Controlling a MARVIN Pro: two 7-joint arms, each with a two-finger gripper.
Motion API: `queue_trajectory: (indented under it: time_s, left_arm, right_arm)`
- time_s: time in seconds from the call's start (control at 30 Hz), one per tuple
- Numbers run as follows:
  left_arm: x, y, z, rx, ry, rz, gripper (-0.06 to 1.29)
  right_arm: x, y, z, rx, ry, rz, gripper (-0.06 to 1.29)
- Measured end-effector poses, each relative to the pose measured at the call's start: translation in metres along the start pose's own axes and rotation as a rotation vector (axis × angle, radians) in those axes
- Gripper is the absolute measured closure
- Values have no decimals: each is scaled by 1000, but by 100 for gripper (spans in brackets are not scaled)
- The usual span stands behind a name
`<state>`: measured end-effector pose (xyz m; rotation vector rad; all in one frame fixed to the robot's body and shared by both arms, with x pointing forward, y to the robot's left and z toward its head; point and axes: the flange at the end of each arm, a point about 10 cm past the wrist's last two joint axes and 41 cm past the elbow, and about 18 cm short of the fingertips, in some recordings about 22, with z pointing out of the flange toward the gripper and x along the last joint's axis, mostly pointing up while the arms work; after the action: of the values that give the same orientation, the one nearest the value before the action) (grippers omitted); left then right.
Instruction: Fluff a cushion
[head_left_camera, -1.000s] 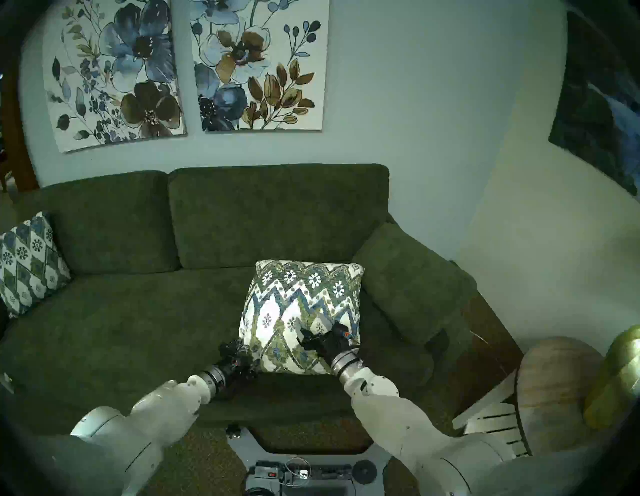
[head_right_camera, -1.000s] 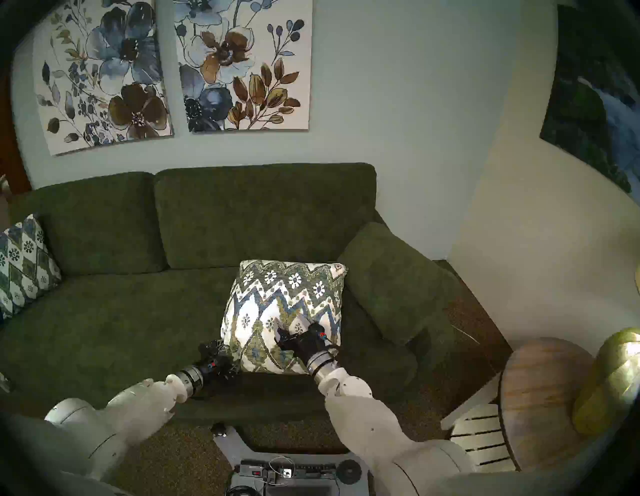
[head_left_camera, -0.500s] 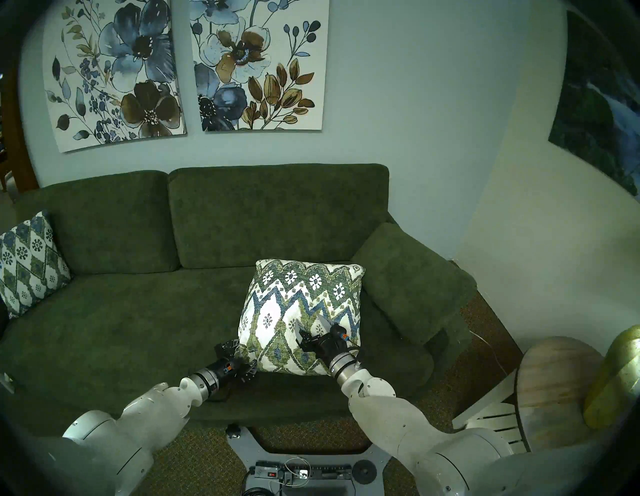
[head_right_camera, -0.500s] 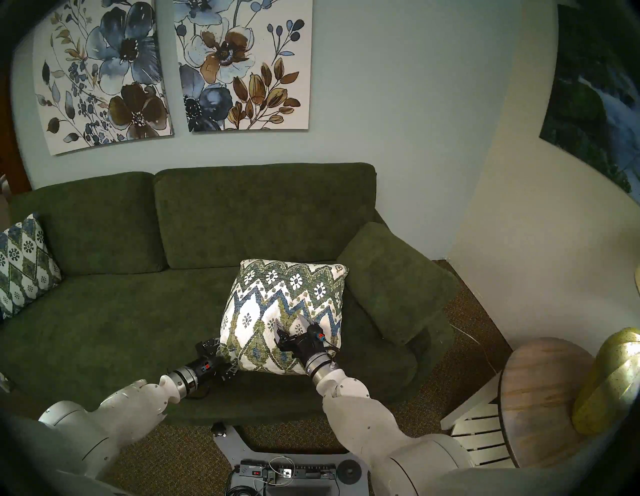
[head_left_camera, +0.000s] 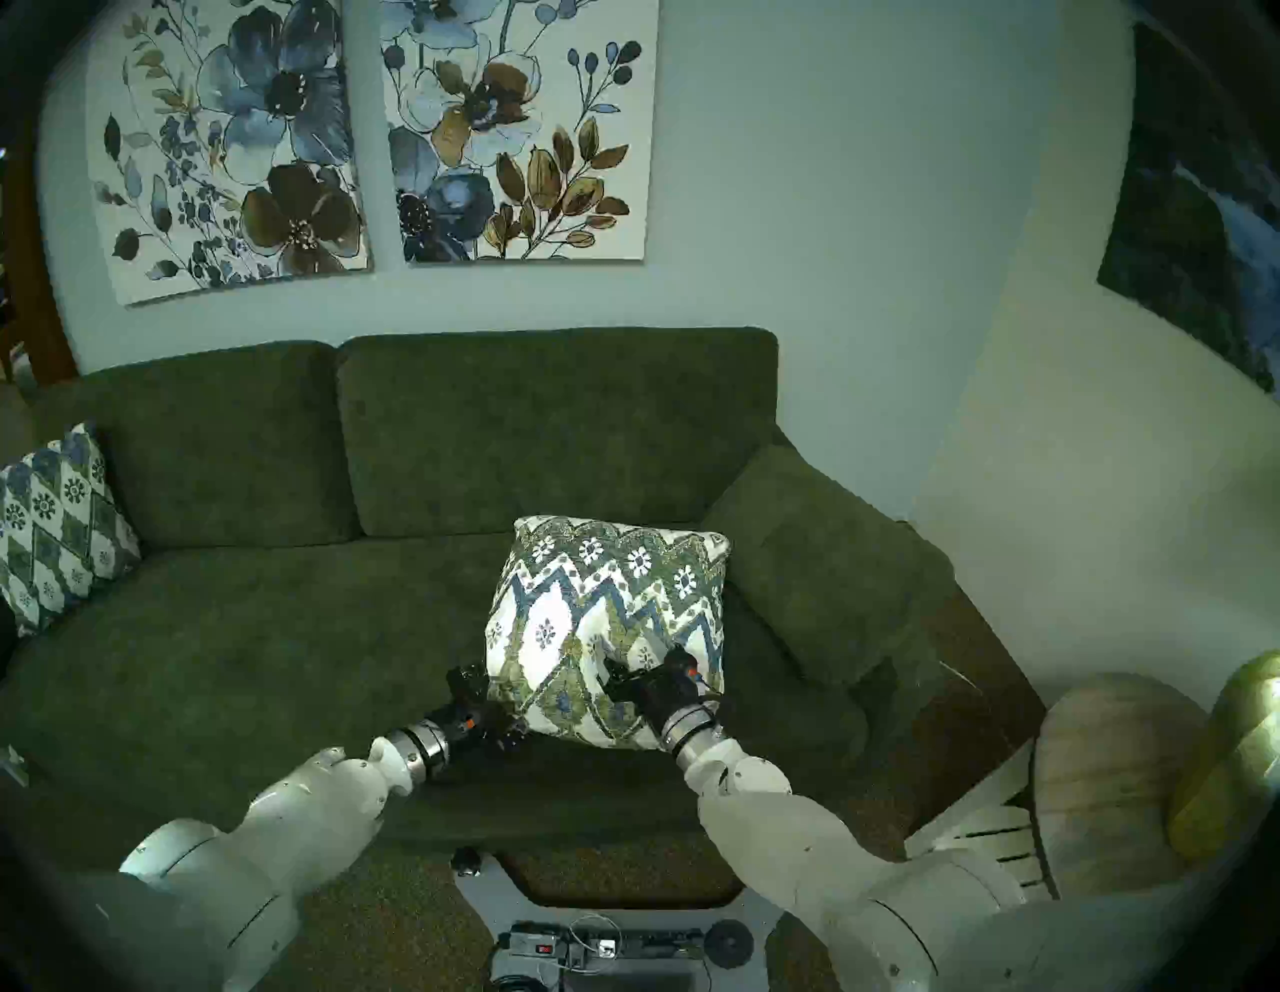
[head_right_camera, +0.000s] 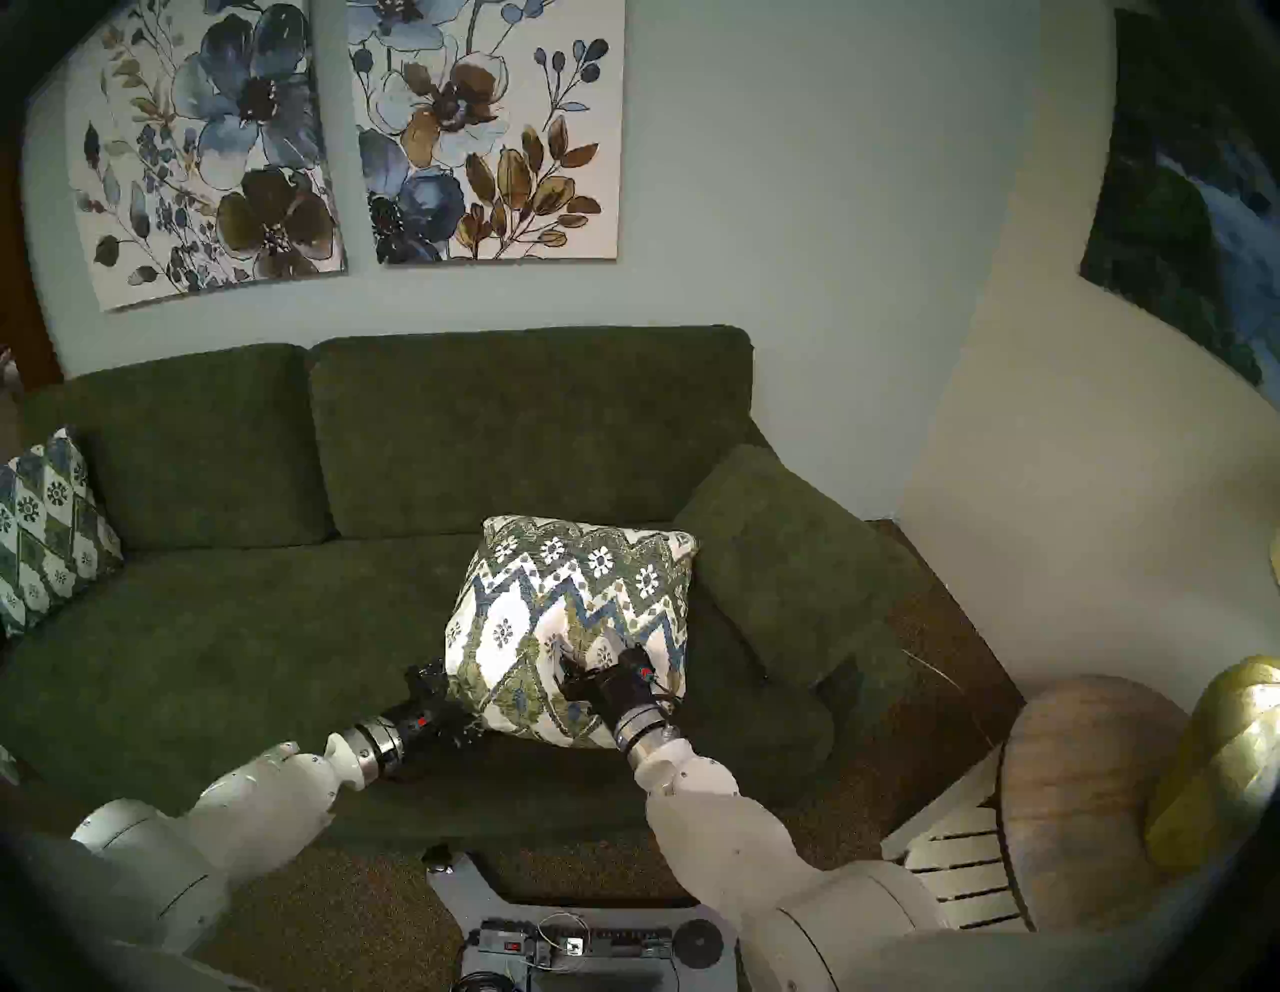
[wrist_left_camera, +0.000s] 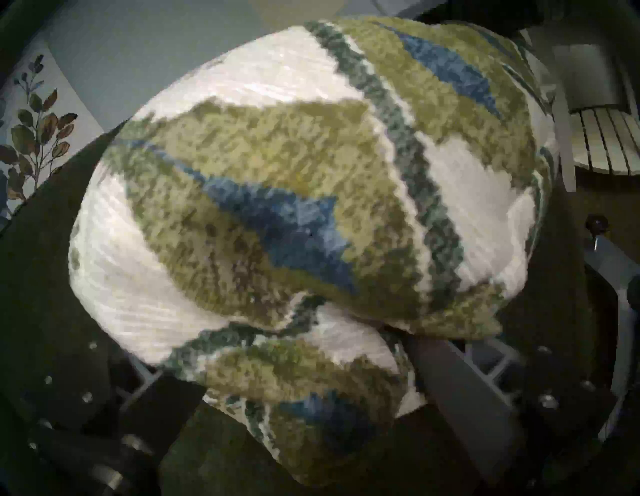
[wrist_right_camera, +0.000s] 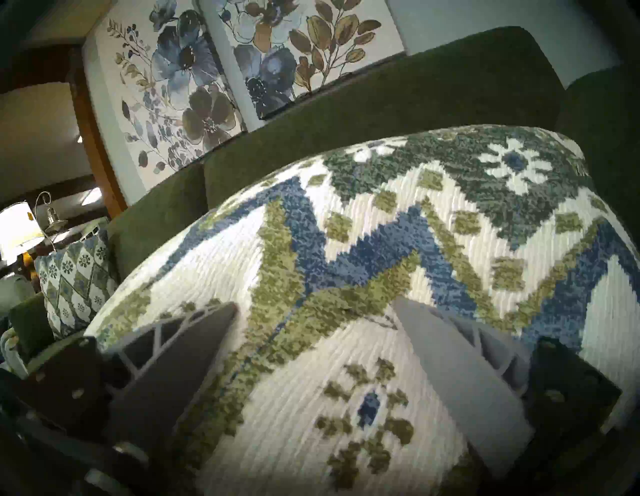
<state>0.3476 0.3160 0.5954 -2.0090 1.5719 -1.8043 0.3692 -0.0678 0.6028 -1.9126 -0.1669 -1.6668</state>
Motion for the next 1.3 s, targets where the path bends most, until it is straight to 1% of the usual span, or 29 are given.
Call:
queue_trajectory:
  time_s: [0.07,0.3,0.47,0.57,0.6,0.7,0.83,1.0,1.07,1.2,1.3]
  left_arm:
    - [-5,-5,-7,1,-11,11,5]
    - [-27,-25,-43,17,-62,53,5]
    - [-34,-36,-60,28,-72,76,5]
    - [-34,-44,-64,40,-63,89,5]
    - [-33,-48,-65,45,-55,95,2]
    - [-27,-58,-63,59,-22,112,0]
    - [-16,-71,-55,78,25,138,0]
    - [4,-90,-41,95,90,182,0]
    - [8,-95,-38,98,103,194,0]
    - [20,-111,-34,102,136,235,0]
    - [25,-118,-33,99,149,258,-2]
  right_arm:
    - [-1,-1,0,0,0,-2,-1]
    - [-2,-5,3,7,-3,-12,-1]
    - [-2,-7,5,12,-4,-20,-1]
    - [-1,-8,7,13,-5,-24,-1]
    - [-1,-8,7,13,-5,-26,-1]
    - [0,-8,9,13,-5,-32,-1]
    - [0,-8,11,10,-5,-39,-1]
    - [2,-6,13,-3,-1,-46,-1]
    - [3,-5,13,-7,1,-47,-1]
    - [5,-3,15,-25,10,-51,-1]
    - [5,-2,16,-33,12,-52,-1]
